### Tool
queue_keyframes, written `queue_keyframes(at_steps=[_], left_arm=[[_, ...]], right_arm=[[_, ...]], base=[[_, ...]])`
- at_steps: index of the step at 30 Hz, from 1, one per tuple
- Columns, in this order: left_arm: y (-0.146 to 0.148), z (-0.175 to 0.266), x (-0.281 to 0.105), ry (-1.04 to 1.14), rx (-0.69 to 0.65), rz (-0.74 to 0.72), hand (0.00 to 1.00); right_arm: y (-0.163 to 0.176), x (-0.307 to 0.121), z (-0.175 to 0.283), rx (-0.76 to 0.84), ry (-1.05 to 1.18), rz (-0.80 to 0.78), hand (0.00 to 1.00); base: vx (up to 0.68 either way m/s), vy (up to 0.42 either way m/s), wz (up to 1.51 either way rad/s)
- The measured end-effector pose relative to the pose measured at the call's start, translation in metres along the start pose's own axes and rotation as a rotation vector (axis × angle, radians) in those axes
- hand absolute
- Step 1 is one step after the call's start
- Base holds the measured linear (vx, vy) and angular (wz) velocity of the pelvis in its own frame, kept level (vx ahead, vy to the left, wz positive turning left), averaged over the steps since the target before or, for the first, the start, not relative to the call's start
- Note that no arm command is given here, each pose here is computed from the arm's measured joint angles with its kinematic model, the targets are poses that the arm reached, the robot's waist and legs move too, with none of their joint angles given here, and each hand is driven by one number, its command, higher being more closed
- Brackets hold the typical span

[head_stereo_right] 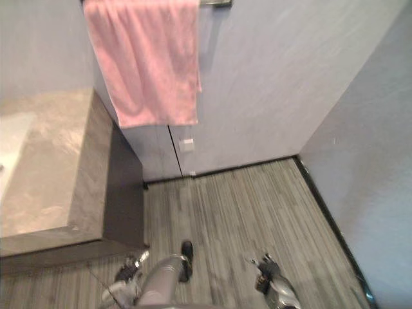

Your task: Organize washtable

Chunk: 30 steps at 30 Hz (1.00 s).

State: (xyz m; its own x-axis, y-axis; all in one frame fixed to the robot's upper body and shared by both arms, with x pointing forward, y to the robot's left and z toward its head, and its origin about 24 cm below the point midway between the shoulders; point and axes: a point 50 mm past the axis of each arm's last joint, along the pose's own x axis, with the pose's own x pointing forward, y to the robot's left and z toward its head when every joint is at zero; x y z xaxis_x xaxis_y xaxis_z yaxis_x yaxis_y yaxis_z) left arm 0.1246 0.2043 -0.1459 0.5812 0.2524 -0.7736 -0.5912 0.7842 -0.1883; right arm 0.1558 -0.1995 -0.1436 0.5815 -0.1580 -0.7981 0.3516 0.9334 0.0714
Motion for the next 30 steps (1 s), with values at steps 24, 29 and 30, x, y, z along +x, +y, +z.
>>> queue_keyframes(at_steps=[24,29,30], left_arm=[[0.063,-0.042,-0.035,0.143,0.168,0.130,0.00],[-0.034,-0.015,-0.014,-0.006,0.137,-0.185,0.00],[-0.037,-0.013,-0.013,-0.016,0.130,-0.189,0.00]], right_arm=[[-0.044,-0.019,-0.035,0.060,0.054,-0.101,0.00],[-0.034,-0.012,-0.021,0.027,0.018,-0.064,0.00],[-0.032,-0.012,-0.022,0.019,0.022,-0.061,0.00]], base=[[0.30,-0.099,0.20],[0.17,-0.191,0.28],[0.11,-0.098,0.13]])
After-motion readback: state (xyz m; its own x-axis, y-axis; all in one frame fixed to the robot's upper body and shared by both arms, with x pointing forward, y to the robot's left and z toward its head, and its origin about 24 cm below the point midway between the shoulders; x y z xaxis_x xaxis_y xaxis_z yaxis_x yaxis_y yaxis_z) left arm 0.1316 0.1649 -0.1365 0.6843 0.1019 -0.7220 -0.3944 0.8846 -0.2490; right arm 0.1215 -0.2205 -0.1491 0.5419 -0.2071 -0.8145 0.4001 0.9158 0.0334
